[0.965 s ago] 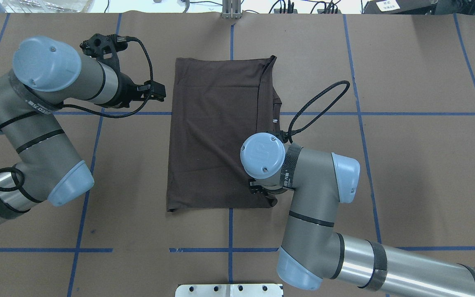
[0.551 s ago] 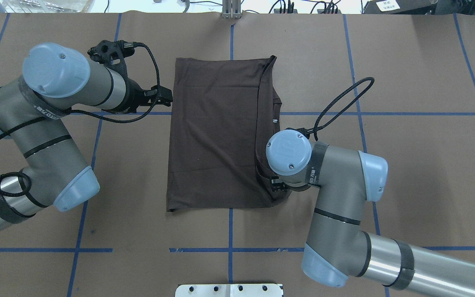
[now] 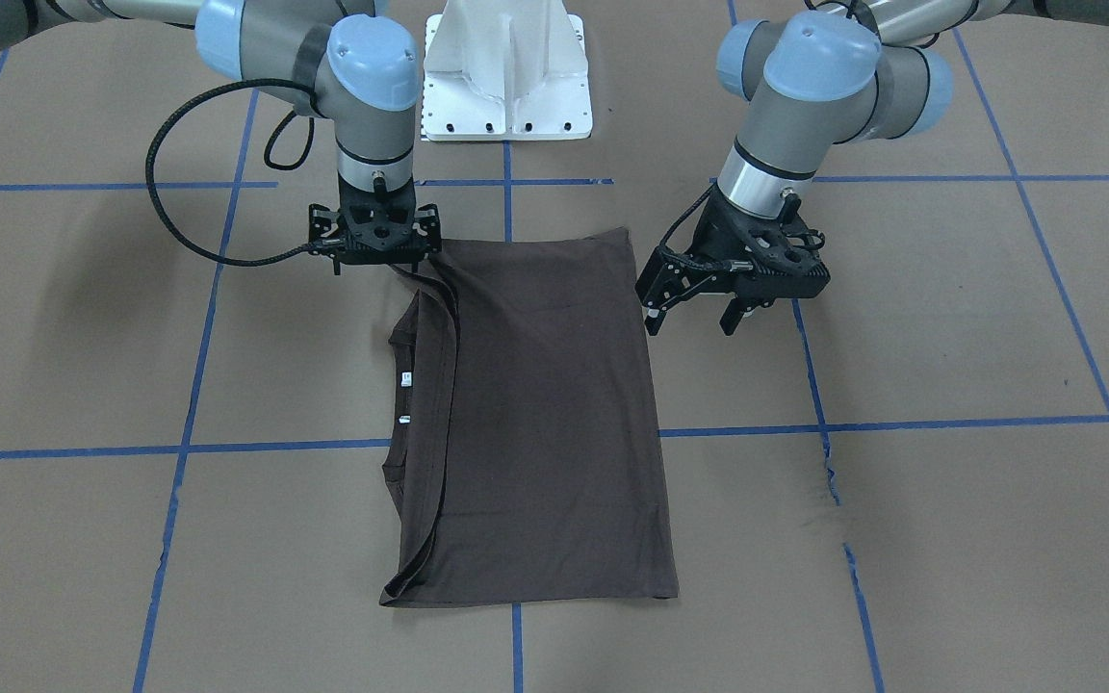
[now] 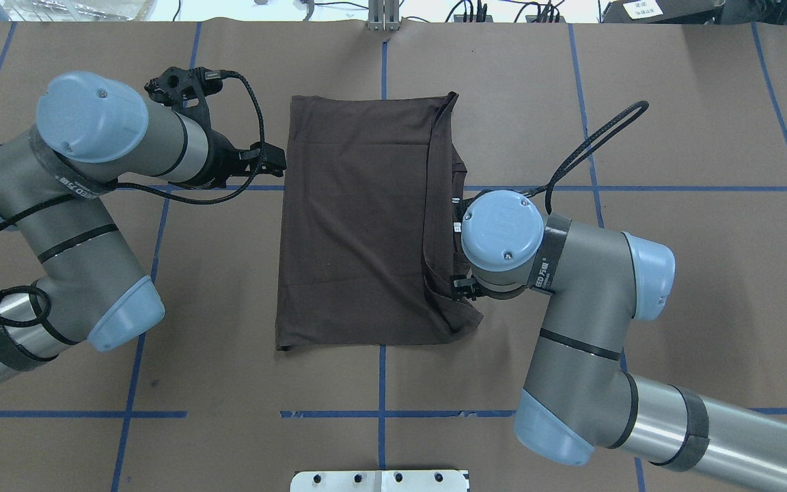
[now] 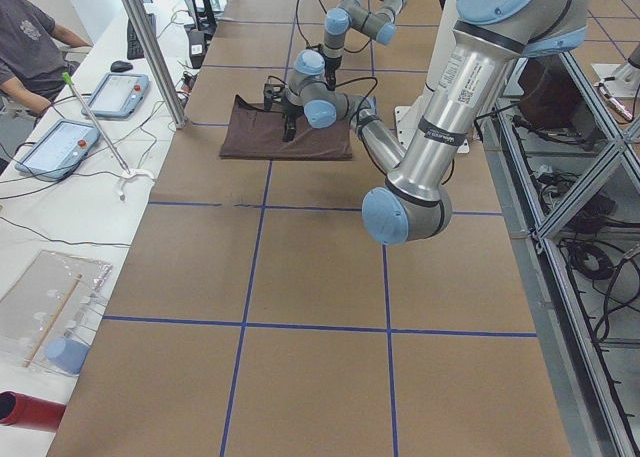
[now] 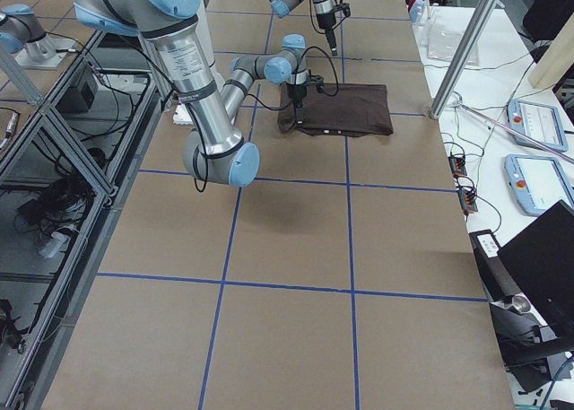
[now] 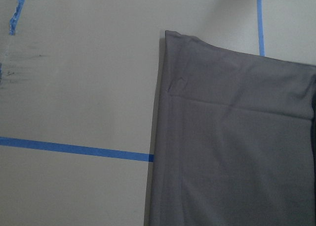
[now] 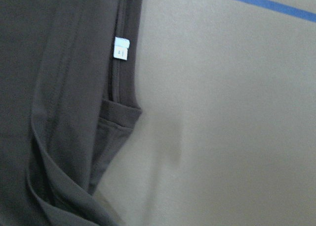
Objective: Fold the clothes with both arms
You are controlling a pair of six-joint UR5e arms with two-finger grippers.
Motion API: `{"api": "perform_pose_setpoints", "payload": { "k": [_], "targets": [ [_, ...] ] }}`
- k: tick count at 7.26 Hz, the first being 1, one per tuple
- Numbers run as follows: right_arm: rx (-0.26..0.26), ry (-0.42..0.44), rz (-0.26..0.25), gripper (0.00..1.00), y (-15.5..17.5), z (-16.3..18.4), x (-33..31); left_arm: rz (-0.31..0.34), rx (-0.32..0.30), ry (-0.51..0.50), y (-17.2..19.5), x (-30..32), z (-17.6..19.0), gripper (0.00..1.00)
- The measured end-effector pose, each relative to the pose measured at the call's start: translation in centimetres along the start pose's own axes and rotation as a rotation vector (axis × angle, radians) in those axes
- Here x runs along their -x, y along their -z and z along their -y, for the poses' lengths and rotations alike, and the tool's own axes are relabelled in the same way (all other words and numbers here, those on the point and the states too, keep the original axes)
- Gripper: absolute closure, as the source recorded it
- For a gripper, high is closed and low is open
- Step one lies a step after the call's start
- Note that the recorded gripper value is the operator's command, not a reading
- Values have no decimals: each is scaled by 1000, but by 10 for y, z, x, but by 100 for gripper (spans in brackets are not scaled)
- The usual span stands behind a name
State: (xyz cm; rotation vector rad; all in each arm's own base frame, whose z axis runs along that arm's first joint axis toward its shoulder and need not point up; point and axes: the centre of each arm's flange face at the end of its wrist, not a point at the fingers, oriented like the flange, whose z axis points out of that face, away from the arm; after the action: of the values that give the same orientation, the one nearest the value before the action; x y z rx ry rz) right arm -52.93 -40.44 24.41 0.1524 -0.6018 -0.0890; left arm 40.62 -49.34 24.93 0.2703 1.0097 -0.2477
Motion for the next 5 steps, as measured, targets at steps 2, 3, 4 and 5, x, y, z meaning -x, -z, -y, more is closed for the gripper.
{"api": "perform_pose_setpoints", "payload": {
  "k": [2,3,4,5],
  "targets": [
    [-18,3,27,0,-11,23,29,0,1,-3,0,0,0,0],
    [-15,5,26,0,-15,26,35,0,1,-4,0,1,0,0],
    [-5,6,20,0,-21,25,38,0,1,-4,0,0,0,0],
    [9,7,14,0,-28,24,39,0,1,-4,0,0,0,0]
  ]
}}
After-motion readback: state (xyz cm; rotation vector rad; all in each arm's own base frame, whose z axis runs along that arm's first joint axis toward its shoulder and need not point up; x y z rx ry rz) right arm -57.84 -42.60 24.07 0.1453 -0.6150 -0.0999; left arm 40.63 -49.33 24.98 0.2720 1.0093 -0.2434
